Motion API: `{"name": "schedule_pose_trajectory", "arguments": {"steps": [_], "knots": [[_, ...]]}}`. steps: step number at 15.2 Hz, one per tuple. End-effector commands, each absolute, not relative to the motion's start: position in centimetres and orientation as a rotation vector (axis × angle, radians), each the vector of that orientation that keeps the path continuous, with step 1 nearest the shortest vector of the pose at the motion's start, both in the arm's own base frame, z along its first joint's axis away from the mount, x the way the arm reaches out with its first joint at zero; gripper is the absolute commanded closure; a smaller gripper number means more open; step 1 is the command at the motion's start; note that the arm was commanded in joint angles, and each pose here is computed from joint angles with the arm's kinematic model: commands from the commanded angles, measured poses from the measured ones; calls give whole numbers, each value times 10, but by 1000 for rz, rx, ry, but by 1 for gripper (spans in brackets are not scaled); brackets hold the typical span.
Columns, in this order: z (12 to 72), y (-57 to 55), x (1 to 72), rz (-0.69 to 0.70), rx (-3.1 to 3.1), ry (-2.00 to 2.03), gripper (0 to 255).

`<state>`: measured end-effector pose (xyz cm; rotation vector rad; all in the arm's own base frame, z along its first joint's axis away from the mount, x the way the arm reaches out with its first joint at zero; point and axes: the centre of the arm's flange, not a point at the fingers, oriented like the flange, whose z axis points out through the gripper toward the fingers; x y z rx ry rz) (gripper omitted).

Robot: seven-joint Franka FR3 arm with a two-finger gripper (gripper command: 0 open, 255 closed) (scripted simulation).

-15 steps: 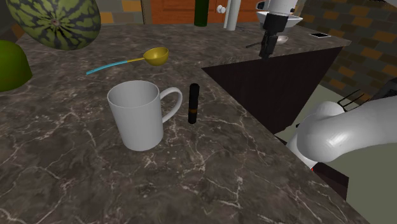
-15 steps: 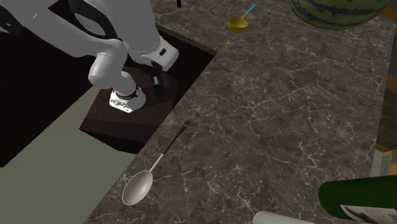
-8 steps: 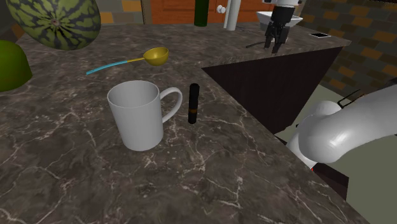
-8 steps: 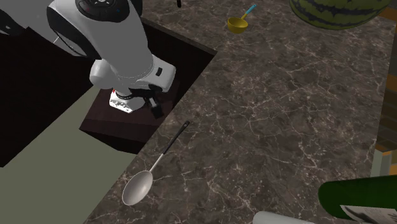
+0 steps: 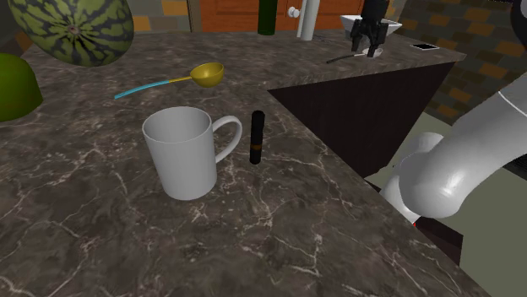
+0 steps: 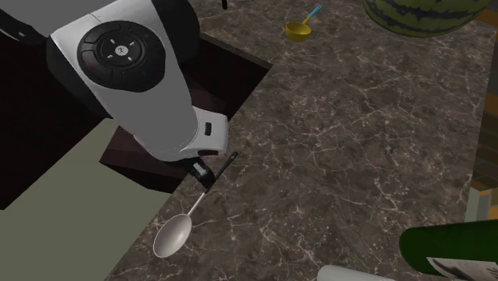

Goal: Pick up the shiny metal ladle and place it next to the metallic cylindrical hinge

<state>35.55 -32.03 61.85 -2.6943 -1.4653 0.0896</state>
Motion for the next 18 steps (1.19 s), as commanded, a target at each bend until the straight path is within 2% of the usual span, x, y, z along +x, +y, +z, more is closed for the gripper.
{"name": "schedule_pose_trajectory", "arguments": {"steps": [1, 5, 12, 18], "knots": [[623, -341, 369, 103, -2638, -1568, 0], [630, -380, 401, 123, -2529, -1738, 0], [594, -380, 397, 123, -2529, -1738, 0], [591, -379, 397, 123, -2529, -1738, 0]]}}
